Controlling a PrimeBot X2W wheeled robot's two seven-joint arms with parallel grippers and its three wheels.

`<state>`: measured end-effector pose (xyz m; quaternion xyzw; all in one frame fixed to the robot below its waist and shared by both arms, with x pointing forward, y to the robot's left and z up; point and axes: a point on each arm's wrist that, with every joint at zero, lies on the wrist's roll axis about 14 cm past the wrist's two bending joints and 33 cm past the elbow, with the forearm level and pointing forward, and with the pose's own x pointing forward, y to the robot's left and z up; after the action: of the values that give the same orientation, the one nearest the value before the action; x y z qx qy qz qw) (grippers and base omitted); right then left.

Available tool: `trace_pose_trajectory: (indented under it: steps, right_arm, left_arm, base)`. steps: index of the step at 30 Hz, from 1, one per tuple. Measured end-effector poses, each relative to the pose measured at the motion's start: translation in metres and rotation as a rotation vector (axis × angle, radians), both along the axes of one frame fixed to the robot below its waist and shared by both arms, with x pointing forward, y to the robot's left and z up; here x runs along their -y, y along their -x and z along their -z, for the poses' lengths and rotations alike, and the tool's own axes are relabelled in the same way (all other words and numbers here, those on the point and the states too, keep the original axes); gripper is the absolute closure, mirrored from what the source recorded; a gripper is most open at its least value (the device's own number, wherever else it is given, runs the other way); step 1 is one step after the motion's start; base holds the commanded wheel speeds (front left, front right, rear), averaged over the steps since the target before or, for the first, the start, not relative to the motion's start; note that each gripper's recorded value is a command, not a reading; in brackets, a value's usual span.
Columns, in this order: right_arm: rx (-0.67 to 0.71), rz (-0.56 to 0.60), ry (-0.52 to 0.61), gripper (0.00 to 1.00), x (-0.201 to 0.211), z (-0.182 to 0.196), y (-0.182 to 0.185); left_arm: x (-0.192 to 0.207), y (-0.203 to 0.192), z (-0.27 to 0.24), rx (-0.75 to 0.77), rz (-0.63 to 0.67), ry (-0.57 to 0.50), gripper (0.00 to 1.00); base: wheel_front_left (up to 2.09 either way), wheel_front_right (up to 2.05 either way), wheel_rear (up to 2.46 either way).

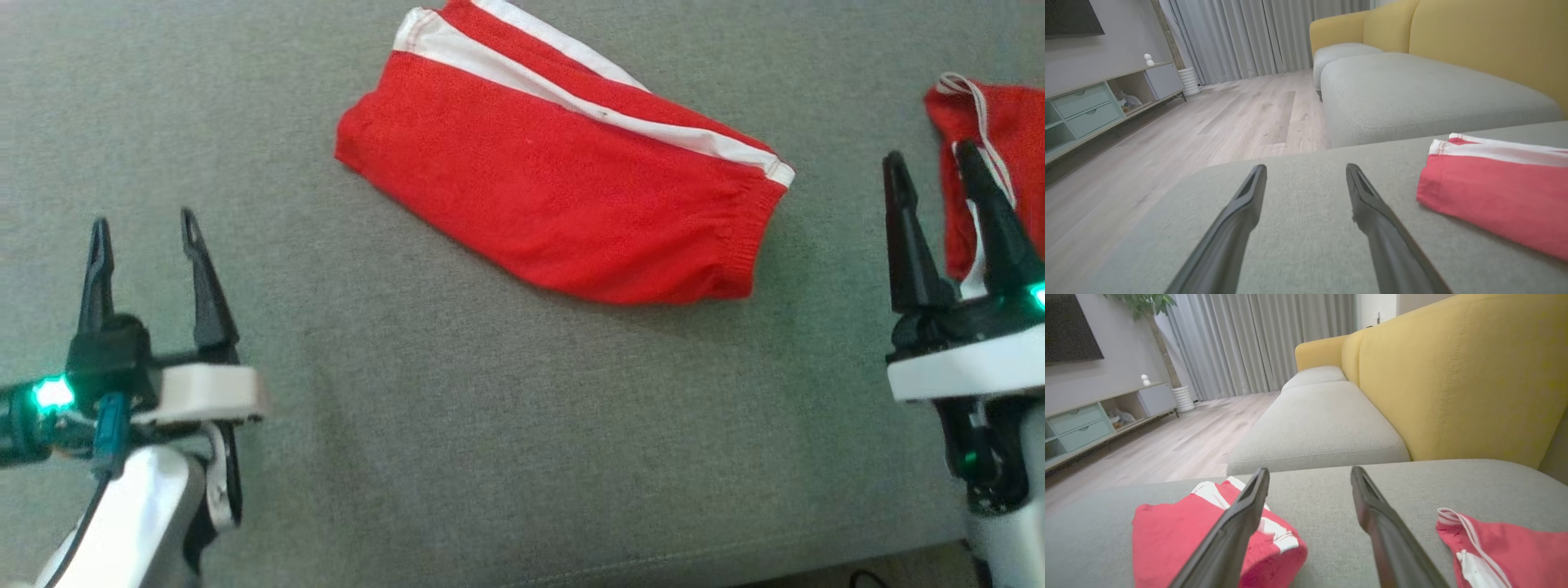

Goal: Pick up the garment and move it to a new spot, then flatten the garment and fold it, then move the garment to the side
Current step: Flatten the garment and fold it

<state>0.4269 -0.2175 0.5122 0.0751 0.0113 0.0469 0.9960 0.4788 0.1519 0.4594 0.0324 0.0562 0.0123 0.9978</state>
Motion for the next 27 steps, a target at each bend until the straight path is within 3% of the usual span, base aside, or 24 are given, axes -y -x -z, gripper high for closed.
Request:
trace_pose_trajectory:
  steps: [5,19,23,27]
  right_arm:
    - [-0.051,-0.001,-0.01,0.0,-0.006,0.01,0.009]
    - [-0.075,0.005,-0.009,0.0,-0.004,0.014,0.008]
    - [-0.092,0.006,-0.008,0.0,-0.003,0.02,0.005]
    - [-0.115,0.005,-0.007,0.0,-0.003,0.029,0.001]
  left_arm:
    - [-0.008,0.019,0.002,-0.066,-0.009,0.0,0.0]
    - [-0.005,0.018,0.001,-0.095,0.002,0.011,0.0]
    - [0.016,0.012,0.003,-0.111,0.103,-0.004,0.0]
    - [0.056,-0.021,-0.01,-0.103,0.267,-0.007,0.0]
  base:
    - [0.0,0.0,0.0]
    - [0.0,0.0,0.0]
    - [0.0,0.0,0.0]
    - [0.0,0.0,0.0]
